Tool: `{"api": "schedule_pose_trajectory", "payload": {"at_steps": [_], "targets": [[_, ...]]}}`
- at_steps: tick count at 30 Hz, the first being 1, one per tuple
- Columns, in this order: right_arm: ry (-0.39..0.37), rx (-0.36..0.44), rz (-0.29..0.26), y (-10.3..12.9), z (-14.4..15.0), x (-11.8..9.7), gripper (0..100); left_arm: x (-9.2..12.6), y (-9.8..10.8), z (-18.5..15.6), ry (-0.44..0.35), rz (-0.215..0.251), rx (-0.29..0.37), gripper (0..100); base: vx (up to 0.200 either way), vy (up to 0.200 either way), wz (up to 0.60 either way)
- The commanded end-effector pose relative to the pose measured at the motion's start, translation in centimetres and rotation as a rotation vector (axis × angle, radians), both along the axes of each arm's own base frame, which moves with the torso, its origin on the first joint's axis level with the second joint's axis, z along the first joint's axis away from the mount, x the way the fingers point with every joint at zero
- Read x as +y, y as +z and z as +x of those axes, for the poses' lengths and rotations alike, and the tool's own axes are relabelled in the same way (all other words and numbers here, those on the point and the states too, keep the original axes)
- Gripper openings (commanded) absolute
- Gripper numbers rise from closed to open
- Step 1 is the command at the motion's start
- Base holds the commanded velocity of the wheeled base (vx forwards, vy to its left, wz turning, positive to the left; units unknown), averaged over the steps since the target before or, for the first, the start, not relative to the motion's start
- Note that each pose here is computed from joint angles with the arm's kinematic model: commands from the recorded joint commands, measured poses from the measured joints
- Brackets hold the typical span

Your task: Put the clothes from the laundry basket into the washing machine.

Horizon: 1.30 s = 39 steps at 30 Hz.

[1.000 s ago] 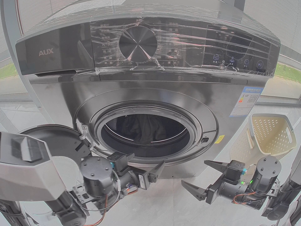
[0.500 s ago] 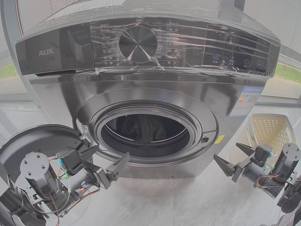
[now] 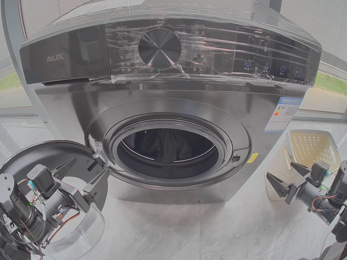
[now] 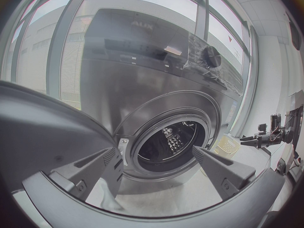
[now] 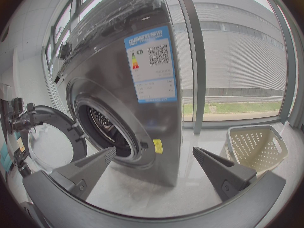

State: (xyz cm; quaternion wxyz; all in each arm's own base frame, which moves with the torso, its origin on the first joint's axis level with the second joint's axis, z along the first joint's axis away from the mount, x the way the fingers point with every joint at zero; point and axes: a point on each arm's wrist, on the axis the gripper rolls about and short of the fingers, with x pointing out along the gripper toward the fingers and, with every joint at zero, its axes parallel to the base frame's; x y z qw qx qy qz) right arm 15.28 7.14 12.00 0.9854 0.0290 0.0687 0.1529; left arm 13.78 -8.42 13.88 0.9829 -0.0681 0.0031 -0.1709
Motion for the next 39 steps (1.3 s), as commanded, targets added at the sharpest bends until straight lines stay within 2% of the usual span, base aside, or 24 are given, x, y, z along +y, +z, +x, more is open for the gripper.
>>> {"api": "schedule_pose_trajectory", "payload": {"at_steps": [1,3,6,11,14,16,17,21,24,26,29,30,32,33,34,36,37,39], "targets": [[-0.017,-0.001,0.006,0.8,-2.5,-1.4,100,2.0,1.2,-2.1,0.042,0.007,-0.068,100,-0.200,0.000,0.00],[-0.051,0.002,0.005,1.1,-3.6,-2.2,100,2.8,1.7,-3.5,0.043,0.010,-0.086,100,-0.200,0.000,0.00],[-0.072,-0.013,0.010,1.4,-4.8,-2.9,100,3.7,1.6,-4.9,0.045,0.016,-0.077,100,-0.200,0.000,0.00],[-0.137,-0.067,0.025,1.9,-7.3,-4.5,100,6.2,1.1,-8.8,0.068,0.009,-0.096,100,-0.200,0.000,0.00],[-0.186,-0.091,0.031,1.9,-8.7,-5.5,100,7.5,0.0,-10.6,0.144,0.035,-0.083,100,-0.133,0.000,0.00],[-0.208,-0.100,0.032,1.8,-9.2,-5.8,100,8.0,-0.4,-11.4,0.168,0.034,-0.092,100,0.000,0.000,0.00],[-0.236,-0.120,0.024,1.8,-9.9,-6.2,100,8.4,-0.8,-12.5,0.202,0.025,-0.112,100,0.000,0.000,0.00],[-0.285,-0.161,0.031,1.3,-12.0,-6.9,100,9.0,-2.3,-14.1,0.306,0.013,-0.125,100,0.000,0.000,0.00],[-0.280,-0.206,0.038,0.4,-14.0,-7.2,100,9.0,-3.5,-15.3,0.317,0.018,-0.144,100,0.000,0.000,0.00],[-0.251,-0.224,0.038,-0.7,-15.5,-7.3,100,8.9,-4.0,-15.3,0.332,0.048,-0.115,100,0.000,0.000,0.00],[-0.243,-0.193,0.030,-2.6,-16.8,-7.4,100,9.0,-4.2,-15.3,0.353,0.046,-0.086,100,0.000,0.000,0.00],[-0.256,-0.116,0.030,-3.4,-16.8,-7.4,100,9.0,-4.4,-15.3,0.363,0.048,-0.064,100,0.000,0.000,0.00],[-0.276,-0.097,0.025,-3.4,-16.7,-7.5,100,9.0,-4.8,-15.3,0.365,0.067,-0.027,100,0.000,0.000,0.00],[-0.318,-0.092,0.009,-3.5,-16.6,-7.5,100,9.1,-5.4,-15.3,0.404,0.093,0.023,100,0.000,0.000,0.00],[-0.339,-0.096,-0.006,-3.5,-16.7,-7.6,100,9.1,-5.5,-15.3,0.428,0.100,0.033,100,0.000,0.000,0.00],[-0.397,-0.101,-0.098,-3.5,-16.6,-7.7,100,9.0,-5.5,-15.5,0.539,0.106,0.020,100,0.000,0.000,0.00],[-0.405,-0.102,-0.123,-3.5,-16.6,-7.7,100,8.9,-5.6,-15.8,0.567,0.110,-0.003,100,0.000,0.000,0.00],[-0.380,-0.095,-0.108,-3.5,-16.6,-7.6,100,8.7,-5.7,-15.9,0.513,0.107,-0.029,100,0.000,0.000,0.00]]}}
